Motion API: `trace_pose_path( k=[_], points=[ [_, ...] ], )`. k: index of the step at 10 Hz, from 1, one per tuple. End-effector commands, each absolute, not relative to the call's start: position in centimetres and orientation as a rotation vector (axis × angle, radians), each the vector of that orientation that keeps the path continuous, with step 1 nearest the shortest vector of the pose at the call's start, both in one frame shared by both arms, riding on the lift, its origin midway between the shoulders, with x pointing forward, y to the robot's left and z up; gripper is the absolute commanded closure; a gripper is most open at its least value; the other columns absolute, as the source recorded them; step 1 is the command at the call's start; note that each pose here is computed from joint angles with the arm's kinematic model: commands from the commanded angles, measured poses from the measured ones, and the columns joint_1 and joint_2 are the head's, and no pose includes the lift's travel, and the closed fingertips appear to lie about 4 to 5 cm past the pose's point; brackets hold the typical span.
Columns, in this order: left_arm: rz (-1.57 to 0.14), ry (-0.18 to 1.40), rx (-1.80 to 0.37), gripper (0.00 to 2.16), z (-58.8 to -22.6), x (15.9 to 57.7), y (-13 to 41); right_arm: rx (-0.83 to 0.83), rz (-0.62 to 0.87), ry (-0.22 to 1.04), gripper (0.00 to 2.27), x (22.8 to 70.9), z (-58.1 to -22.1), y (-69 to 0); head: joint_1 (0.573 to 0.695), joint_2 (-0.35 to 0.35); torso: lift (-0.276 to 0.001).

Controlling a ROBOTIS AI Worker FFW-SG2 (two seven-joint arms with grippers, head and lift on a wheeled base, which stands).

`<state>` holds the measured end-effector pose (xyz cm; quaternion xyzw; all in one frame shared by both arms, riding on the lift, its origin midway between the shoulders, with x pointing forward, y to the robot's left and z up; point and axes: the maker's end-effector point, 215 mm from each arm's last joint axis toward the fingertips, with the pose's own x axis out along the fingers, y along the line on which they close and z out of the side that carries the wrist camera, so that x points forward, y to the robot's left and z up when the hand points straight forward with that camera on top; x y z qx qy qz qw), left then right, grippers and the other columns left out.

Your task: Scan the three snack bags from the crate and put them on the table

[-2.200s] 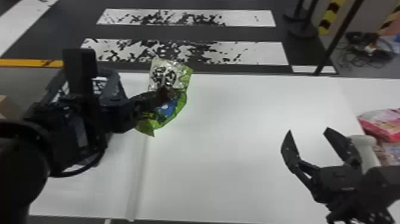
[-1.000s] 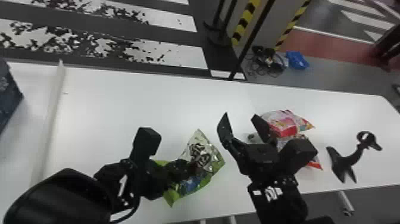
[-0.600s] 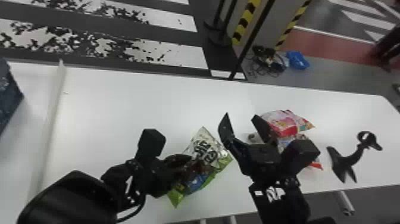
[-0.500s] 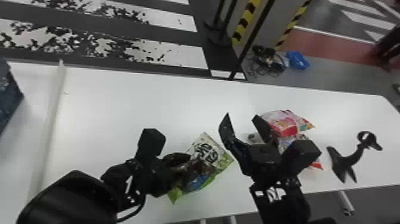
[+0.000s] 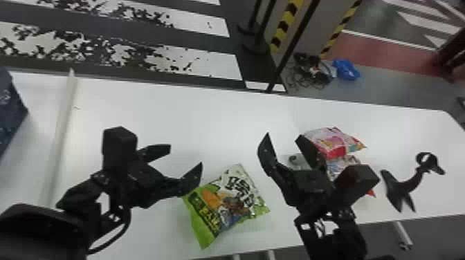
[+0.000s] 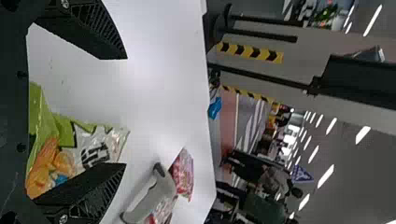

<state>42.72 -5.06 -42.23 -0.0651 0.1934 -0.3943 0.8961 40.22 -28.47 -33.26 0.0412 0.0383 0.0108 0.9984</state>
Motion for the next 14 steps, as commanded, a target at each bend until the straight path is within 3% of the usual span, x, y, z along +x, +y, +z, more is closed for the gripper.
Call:
trace_pose_path(
  k=[1, 3, 6, 8, 10, 12, 14],
  points=[
    [-0.672, 0.375, -0.141, 0.03, -41.1, 44.9, 1.6, 0.088, 0.033, 0.081, 0.13, 40.3, -33.4, -28.3, 0.695, -0.350, -0.094],
    [-0.529, 0.353, -0.200, 0.03, -39.7, 45.6, 9.8, 0.086, 0.042, 0.089, 0.13, 40.4, -33.6, -28.1, 0.695, -0.335, -0.094],
    [-0.393, 0.288, -0.183, 0.03, -36.3, 44.9, 16.9, 0.085, 0.108, 0.138, 0.13, 40.2, -35.4, -25.3, 0.695, -0.178, -0.094],
    [-0.353, 0.264, -0.183, 0.03, -34.7, 43.9, 19.4, 0.071, 0.212, 0.265, 0.13, 39.8, -39.2, -22.1, 0.695, -0.107, -0.094],
    [-0.345, 0.223, -0.163, 0.03, -32.2, 43.5, 19.9, 0.038, 0.288, 0.329, 0.12, 38.6, -40.8, -19.0, 0.695, -0.026, -0.094],
    [-0.334, 0.128, -0.127, 0.03, -29.3, 43.6, 20.5, -0.021, 0.335, 0.404, 0.12, 36.3, -42.3, -16.4, 0.695, 0.011, -0.094],
    [-0.324, 0.080, -0.110, 0.03, -30.2, 44.3, 21.4, -0.024, 0.350, 0.493, 0.13, 33.9, -44.4, -14.4, 0.695, 0.060, -0.094]
  ],
)
